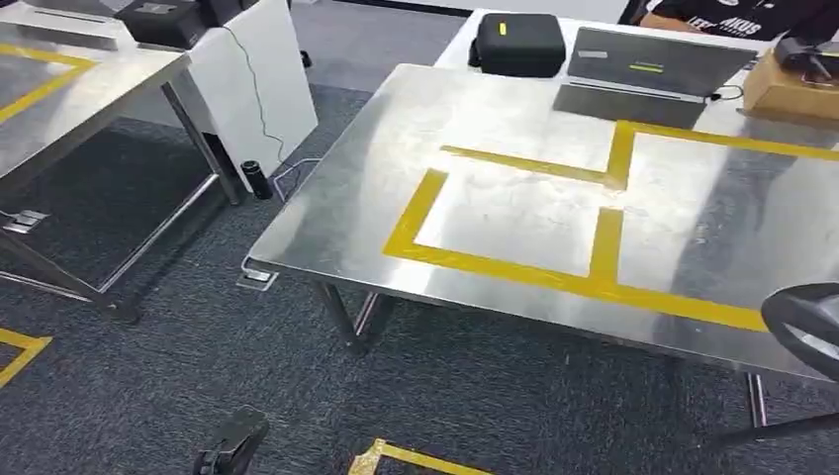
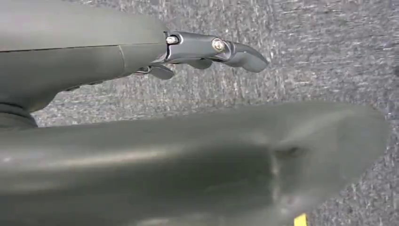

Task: Take the parts from the cabinet and place them on the table.

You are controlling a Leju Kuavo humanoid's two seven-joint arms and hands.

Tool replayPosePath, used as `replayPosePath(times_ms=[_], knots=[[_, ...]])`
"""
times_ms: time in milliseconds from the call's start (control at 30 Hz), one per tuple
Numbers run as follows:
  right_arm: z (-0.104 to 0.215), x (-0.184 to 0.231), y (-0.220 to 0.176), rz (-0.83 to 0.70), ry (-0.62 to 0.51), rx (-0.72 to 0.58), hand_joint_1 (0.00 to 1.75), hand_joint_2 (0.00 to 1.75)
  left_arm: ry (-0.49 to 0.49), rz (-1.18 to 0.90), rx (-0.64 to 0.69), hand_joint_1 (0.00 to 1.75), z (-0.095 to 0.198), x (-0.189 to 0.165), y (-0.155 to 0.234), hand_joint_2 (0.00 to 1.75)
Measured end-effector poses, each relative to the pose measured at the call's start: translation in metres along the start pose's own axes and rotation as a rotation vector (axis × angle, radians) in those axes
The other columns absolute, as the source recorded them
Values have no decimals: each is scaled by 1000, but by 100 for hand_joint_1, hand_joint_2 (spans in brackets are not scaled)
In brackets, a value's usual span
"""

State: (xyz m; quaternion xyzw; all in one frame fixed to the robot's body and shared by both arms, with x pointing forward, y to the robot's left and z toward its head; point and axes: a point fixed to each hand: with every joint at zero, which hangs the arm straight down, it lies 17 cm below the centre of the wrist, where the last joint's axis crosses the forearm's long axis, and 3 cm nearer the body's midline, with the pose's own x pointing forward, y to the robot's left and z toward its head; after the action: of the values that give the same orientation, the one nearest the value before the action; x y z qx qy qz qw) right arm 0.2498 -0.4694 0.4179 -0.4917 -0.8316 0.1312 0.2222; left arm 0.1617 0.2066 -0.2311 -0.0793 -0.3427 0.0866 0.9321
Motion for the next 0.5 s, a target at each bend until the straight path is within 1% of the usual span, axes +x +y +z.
replayPosePath(times_ms=[500], knots=[[5, -5, 6, 3, 17, 23, 175, 175, 9, -4, 6, 0, 1, -3, 3, 0]])
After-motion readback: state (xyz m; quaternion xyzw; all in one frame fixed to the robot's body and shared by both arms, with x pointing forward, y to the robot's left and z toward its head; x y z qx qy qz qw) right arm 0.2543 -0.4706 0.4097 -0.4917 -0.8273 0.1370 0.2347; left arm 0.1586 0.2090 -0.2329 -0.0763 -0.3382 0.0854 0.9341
